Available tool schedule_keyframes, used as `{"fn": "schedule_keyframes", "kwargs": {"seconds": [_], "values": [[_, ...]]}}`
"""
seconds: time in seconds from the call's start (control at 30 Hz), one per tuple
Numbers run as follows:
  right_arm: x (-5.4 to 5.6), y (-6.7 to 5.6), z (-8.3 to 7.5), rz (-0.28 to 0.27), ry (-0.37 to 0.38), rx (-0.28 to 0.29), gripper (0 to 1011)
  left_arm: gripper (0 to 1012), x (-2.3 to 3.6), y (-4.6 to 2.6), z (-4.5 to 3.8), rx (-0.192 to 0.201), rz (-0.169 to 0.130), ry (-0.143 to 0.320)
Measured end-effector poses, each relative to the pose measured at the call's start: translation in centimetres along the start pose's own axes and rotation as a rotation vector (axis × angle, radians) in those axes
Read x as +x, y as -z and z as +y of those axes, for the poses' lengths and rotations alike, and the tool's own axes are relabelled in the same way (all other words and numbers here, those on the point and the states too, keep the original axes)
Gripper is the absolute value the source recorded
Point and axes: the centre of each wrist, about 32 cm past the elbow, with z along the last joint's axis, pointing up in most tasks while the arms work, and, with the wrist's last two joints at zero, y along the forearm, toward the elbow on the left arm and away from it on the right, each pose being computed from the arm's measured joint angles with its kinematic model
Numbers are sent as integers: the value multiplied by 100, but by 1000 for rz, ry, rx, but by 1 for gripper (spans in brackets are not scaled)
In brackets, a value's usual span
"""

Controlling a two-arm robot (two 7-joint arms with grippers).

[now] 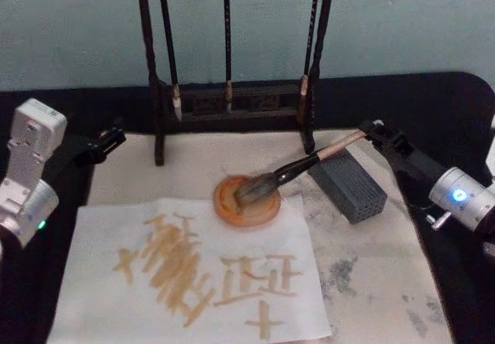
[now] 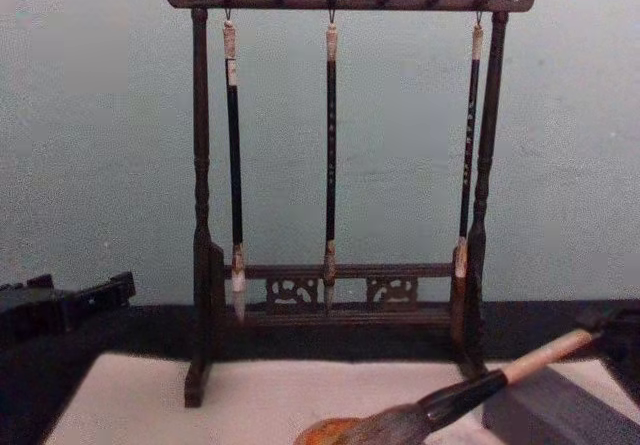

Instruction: Pick up the brush from the inkstone, write on the paper, then place the brush back to its original position.

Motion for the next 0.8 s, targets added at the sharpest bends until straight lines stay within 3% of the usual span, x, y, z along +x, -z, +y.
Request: {"fn": "schedule_keyframes", "kwargs": {"seconds": [0.8], "values": [[3,-25,-37,19,-13,11,190,1002,0,0,0,0,0,0]]}}
